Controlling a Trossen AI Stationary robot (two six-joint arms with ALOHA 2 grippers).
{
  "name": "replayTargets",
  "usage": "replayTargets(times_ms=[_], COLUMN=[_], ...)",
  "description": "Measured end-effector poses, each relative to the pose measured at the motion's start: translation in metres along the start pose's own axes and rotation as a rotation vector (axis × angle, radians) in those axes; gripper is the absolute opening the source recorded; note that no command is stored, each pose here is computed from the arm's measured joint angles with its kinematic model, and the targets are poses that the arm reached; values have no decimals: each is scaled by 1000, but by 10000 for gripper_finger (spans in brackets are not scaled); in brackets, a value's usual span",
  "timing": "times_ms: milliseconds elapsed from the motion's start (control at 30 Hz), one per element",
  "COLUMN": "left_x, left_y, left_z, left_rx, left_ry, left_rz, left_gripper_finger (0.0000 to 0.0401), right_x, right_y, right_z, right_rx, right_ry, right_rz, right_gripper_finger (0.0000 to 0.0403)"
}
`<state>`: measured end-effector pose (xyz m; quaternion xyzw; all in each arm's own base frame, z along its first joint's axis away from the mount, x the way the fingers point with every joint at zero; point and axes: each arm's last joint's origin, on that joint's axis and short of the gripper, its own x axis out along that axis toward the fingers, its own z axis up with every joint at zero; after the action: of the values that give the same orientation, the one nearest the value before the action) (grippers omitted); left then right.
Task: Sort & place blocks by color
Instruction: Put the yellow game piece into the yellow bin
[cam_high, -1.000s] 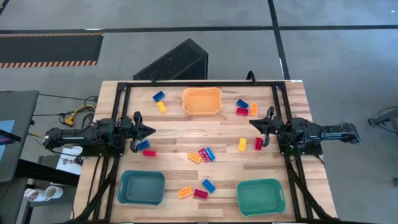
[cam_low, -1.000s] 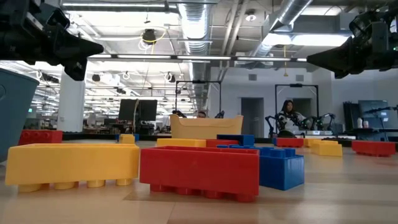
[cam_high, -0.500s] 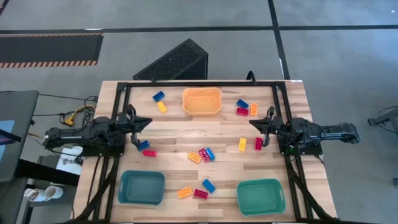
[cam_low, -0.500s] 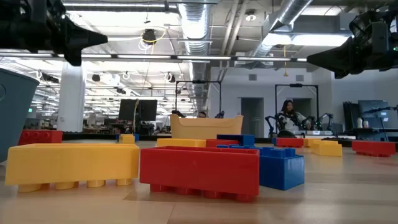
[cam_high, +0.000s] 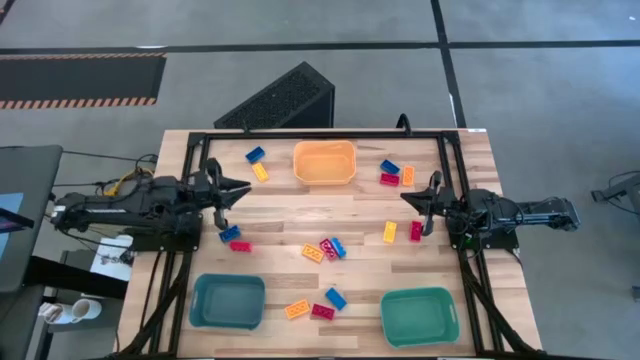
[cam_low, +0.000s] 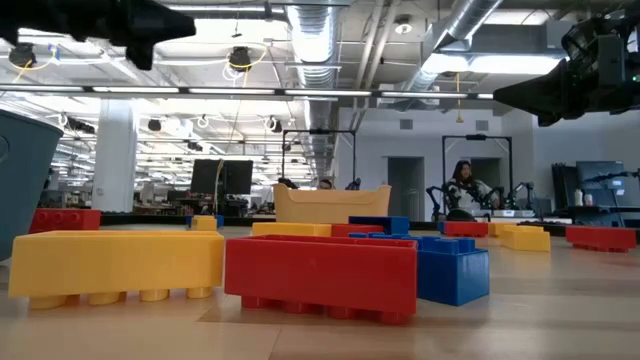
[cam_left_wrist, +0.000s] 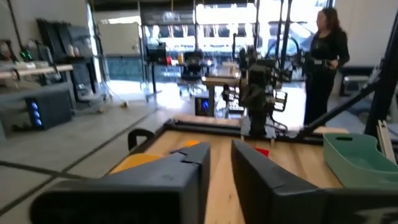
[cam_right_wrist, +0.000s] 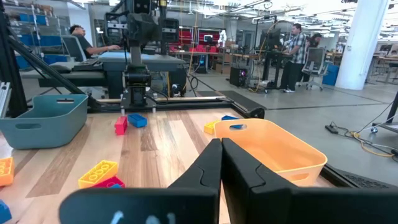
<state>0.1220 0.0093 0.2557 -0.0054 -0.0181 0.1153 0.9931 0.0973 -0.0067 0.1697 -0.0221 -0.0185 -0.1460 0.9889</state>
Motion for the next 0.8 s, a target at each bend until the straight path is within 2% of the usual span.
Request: replayTargets(times_ms=[133,200,300,400,567,800], left_x=[15,22,31,40,60,93], left_y=[-3,-3,-1,2,11,29], left_z=[10,15,24,29,33,19], left_rx=[-14,-49,-110,-125,-164,-226], left_ry=[43,69,143,274,450,546], left_rz=[4,58,214,378,573,714], left_gripper_finger=[118,142,173,194,209,210], right_x=[0,0,0,0,0,0], right_y=[0,0,0,0,0,0], right_z=[0,0,0,0,0,0], right_rx=[0,0,0,0,0,0], right_ry=[-1,0,0,0,0,0], right_rz=[0,0,0,0,0,0], right_gripper_finger=[28,28,27,27,29,27])
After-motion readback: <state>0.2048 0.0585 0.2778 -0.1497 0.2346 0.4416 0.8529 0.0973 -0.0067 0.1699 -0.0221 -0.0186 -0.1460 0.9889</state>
